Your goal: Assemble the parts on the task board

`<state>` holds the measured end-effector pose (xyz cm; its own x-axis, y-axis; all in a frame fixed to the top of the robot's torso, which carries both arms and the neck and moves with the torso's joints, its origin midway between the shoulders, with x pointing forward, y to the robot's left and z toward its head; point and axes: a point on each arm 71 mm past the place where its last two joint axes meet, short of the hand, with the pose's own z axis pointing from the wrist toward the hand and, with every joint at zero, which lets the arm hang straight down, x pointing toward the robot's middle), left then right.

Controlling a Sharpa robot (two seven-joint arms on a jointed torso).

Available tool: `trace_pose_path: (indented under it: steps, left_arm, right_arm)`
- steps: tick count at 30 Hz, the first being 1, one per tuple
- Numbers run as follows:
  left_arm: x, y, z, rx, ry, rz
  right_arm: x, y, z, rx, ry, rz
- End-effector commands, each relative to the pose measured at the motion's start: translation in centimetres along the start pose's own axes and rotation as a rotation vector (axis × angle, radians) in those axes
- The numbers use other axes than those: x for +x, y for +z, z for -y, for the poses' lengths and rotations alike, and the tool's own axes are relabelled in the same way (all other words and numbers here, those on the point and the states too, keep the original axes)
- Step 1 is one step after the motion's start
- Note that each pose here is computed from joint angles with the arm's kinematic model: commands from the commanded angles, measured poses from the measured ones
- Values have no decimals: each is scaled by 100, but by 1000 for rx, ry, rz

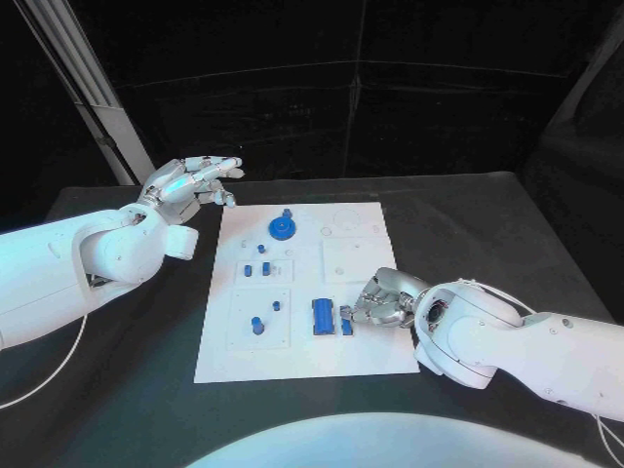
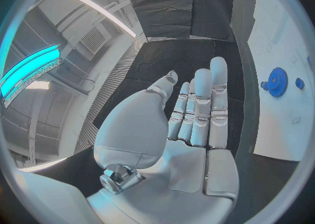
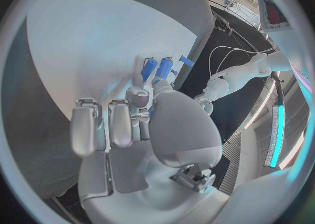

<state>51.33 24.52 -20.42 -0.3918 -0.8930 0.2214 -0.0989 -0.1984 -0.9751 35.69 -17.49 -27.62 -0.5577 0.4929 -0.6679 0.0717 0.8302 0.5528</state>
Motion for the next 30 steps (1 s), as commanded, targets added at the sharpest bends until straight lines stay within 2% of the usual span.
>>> trace_pose_path:
  steps: [1,21,30]
  left_arm:
    - [14,6,9,1,-4,-14]
    - [2,2,9,0,-3,-11]
    - [-17,-1,12,-1,-1,-8]
  right_arm:
    - [14,-2,-20,-11,-26,-16]
    - [-1,-63,6,-37,-57,-46]
    - [-8,-82,36,-27,-66,-58]
